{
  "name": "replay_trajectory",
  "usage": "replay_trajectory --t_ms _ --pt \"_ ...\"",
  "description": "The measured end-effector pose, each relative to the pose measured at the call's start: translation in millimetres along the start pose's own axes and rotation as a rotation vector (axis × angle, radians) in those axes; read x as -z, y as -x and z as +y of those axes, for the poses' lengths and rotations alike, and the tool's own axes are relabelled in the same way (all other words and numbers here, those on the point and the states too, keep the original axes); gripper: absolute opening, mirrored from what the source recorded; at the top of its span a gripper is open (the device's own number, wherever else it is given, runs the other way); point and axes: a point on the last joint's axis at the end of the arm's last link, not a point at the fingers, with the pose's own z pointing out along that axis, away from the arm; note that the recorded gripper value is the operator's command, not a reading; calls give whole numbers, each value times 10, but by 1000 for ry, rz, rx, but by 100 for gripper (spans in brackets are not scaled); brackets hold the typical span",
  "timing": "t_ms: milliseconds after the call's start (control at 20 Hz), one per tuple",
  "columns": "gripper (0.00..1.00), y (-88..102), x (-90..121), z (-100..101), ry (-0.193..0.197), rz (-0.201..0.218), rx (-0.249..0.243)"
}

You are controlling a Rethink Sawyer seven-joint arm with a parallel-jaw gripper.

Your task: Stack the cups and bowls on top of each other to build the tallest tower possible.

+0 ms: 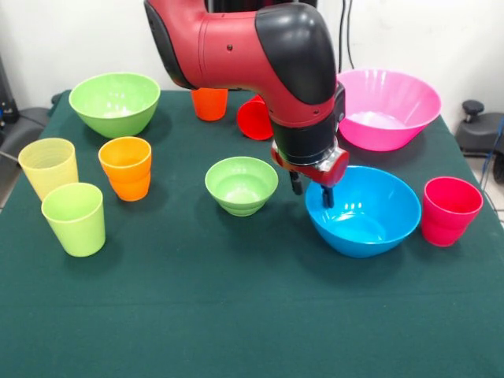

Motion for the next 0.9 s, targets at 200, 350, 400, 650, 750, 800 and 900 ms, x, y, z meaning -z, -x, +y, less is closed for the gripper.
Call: replay_trajectory --t_ms 200,350,400,650,750,800,900 --pt "100 -1 0 6 1 0 1" --pt "0 18 41 37 7 -6 1" --pt "0 29 58 46 9 -9 1" --pt "0 70 120 78 16 -23 4" --pt "0 66 113 76 15 -22 4" --pt "0 67 114 77 15 -22 4" --pt "0 68 113 75 16 -22 4"
